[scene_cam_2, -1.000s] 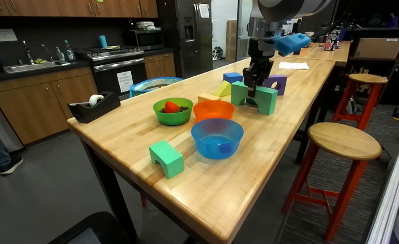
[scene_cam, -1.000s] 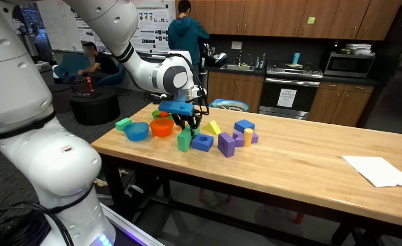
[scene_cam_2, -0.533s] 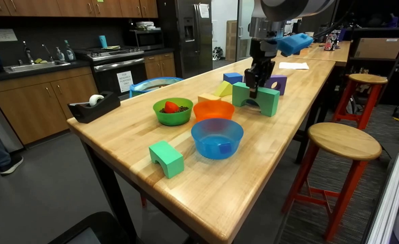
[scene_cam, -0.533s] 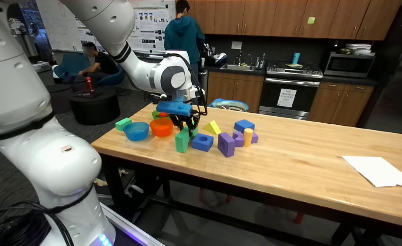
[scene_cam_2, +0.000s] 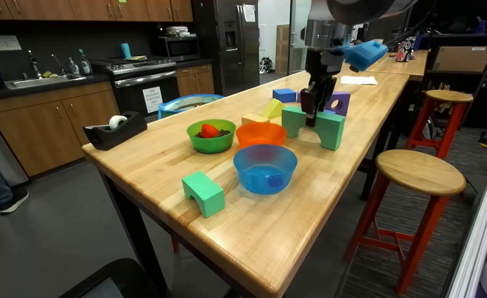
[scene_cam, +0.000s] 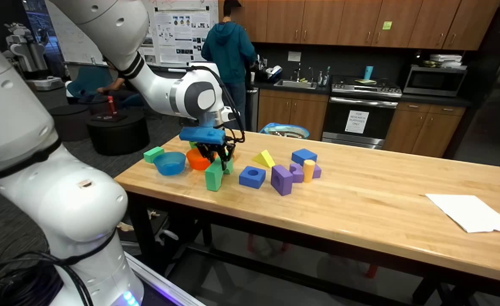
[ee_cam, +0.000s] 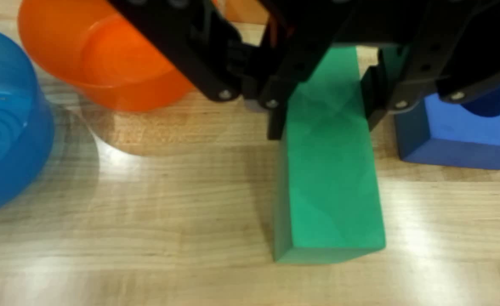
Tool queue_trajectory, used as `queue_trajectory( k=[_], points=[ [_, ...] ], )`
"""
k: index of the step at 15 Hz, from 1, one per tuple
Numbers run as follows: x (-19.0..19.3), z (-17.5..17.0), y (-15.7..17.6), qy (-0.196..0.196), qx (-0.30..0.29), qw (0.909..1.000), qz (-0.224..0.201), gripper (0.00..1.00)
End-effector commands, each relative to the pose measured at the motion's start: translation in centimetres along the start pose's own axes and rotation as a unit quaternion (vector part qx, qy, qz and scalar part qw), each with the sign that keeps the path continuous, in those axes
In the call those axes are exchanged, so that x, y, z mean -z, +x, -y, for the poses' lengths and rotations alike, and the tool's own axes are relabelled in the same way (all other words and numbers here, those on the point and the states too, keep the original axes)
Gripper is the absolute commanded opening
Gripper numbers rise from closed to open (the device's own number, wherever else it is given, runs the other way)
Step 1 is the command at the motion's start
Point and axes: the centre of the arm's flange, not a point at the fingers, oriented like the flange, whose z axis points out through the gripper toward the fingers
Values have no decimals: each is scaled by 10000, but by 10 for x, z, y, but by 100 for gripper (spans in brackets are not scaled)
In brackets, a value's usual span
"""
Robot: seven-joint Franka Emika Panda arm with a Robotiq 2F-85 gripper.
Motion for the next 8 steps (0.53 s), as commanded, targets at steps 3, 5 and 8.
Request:
queue_trajectory(
  k=[3, 5, 8],
  points=[
    [8, 14, -14, -23, 146, 9999, -27, 16],
    [7, 15, -15, -73, 121, 9999, -44, 66],
    [6, 14, -14, -59, 107, 9999, -30, 77]
  ],
)
